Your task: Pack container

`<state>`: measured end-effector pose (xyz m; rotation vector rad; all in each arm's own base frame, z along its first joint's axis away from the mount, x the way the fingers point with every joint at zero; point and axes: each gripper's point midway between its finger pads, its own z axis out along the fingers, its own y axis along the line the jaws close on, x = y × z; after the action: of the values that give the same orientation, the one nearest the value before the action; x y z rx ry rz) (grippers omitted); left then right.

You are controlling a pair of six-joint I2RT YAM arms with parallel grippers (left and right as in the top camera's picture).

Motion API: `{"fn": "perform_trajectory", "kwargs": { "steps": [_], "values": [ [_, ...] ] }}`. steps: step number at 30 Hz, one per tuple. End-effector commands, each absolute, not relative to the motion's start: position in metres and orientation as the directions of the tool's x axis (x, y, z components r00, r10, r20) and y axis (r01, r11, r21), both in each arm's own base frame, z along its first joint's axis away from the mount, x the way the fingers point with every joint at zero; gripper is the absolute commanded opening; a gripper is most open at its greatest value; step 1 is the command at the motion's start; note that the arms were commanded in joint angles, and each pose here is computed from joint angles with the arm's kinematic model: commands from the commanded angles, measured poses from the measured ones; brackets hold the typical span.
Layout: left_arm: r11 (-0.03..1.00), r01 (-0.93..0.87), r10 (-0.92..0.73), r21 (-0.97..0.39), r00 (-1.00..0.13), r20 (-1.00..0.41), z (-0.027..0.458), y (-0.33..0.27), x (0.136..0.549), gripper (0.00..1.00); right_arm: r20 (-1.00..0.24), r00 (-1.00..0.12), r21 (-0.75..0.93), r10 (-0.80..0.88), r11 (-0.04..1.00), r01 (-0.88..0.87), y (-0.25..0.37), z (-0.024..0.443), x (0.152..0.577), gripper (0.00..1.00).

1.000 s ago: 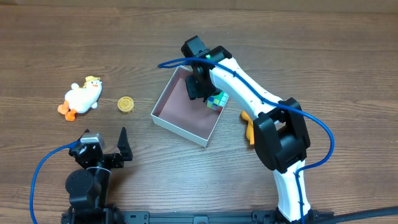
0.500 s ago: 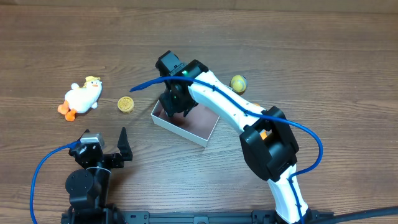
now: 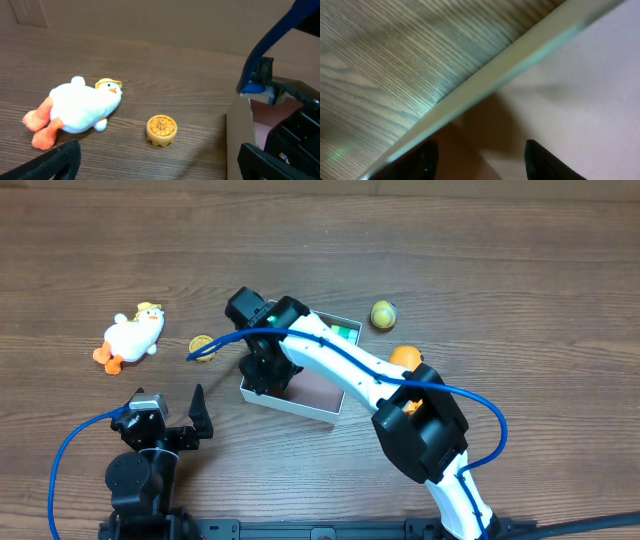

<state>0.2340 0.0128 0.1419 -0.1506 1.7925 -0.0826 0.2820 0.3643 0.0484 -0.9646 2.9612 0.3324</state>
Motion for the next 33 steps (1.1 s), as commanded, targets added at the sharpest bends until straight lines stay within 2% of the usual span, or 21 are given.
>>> {"fn": "perform_trajectory", "kwargs": {
  "steps": [1,25,33],
  "values": [
    [0.992,-0.057,-0.125,-0.115,-0.212,-0.969,0.143,0.014,0.234,1.00,-0.064,-0.803,0.204,-0.593,0.780,-0.592,0.367,0.047,0.277,0.57],
    [0.992,-0.057,-0.125,-0.115,-0.212,-0.969,0.143,0.014,0.234,1.00,-0.002,-0.773,0.213,-0.634,0.755,-0.620,0.371,0.047,0.247,0.57],
    [0.992,-0.057,-0.125,-0.115,-0.212,-0.969,0.143,0.014,0.234,1.00,-0.042,-0.762,0.203,-0.646,0.741,-0.640,0.368,0.047,0.264,0.58]
  ]
}}
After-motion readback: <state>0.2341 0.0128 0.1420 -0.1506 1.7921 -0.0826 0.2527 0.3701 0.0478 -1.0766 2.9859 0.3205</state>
